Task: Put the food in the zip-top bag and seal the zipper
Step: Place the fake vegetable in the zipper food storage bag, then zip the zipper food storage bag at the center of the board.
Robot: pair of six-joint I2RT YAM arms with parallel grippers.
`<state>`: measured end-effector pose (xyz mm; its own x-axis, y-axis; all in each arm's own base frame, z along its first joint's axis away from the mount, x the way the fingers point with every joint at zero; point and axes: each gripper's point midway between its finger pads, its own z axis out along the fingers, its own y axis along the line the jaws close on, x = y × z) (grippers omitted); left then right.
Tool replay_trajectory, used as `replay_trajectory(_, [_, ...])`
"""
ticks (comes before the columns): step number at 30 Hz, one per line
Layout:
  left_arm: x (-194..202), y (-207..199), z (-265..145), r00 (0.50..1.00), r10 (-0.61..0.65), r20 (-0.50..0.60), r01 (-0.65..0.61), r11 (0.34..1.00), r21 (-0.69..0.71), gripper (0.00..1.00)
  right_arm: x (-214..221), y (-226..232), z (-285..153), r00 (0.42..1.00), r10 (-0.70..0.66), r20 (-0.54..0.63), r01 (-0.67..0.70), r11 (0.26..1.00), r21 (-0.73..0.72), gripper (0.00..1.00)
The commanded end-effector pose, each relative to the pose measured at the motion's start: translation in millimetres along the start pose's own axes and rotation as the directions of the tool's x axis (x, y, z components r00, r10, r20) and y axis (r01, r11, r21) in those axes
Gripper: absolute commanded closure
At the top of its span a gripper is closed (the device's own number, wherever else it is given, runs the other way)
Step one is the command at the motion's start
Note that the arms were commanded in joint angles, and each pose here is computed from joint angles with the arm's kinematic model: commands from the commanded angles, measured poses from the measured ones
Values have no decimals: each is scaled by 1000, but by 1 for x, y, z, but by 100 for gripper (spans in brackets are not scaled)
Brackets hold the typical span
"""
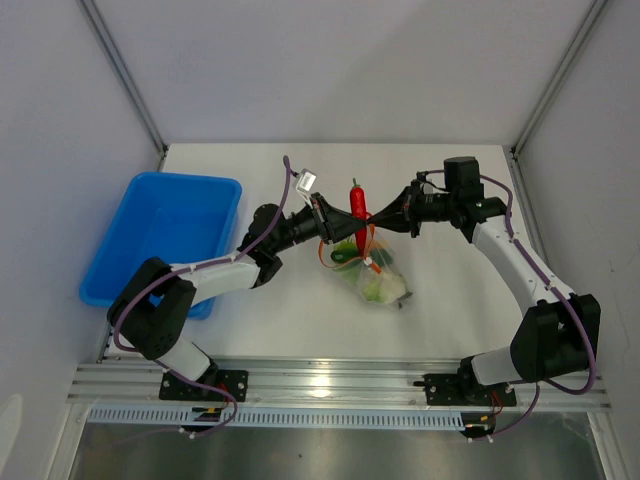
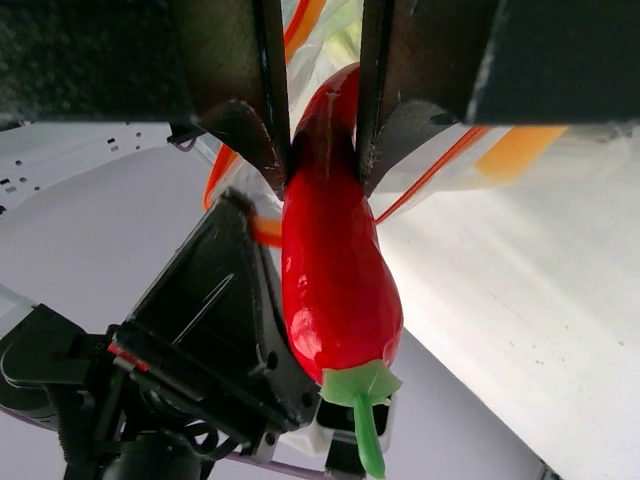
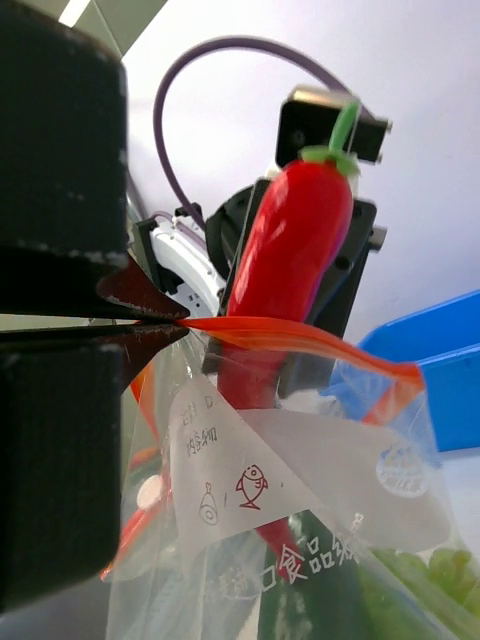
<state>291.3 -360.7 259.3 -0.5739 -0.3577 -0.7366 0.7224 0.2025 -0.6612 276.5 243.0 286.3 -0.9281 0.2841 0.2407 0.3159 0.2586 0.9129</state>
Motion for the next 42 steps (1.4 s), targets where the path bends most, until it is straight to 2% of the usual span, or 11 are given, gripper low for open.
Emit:
replay_trajectory(1, [6,0,-3,999,-3,37,3,1000,1,76,12,30,-11,999,-49,-21,47,995,-88,100])
replay_trajectory(3, [16,5,-5,1000,-23,10,23,1000,-15,74,10,31,-12,999,-53,-13,52,994,-91,100])
replay_trajectory(7, [26,7,-12,999,-36,-30,35,999,-34,48,9,27,-12,999,-50,-6,49,995,-91,100])
replay_trajectory(15, [26,0,-18,997,2,-72,-6,999,-45,31,10,21,-13,999,-45,1,45,995,-92,100])
replay_trajectory(16, [26,-1,-20,997,7,-77,-11,999,-48,20,10,20,-13,999,-47,3,47,995,-90,100])
replay_trajectory(23, [9,-23,-36,985,124,-119,-134,988,-80,18,12,13,-13,998,-59,13,60,996,-72,100])
replay_trajectory(26, [-11,-32,-48,977,174,-125,-192,970,-152,14,14,7,-14,996,-83,15,84,995,-54,100])
replay_trajectory(29, [-32,-24,-64,976,164,-142,-203,922,-330,14,16,-3,-14,994,-107,11,107,994,-20,100])
replay_trajectory(32, [-37,-7,-82,980,73,-184,-155,862,-482,12,16,-15,-14,990,-139,9,139,990,20,100])
replay_trajectory(36, [-18,11,-95,966,-81,-247,-76,820,-567,14,14,-26,-14,984,-178,17,177,983,52,100])
replay_trajectory(42, [37,39,-101,874,-330,-356,28,767,-641,22,11,-28,-12,977,-213,17,211,976,59,100])
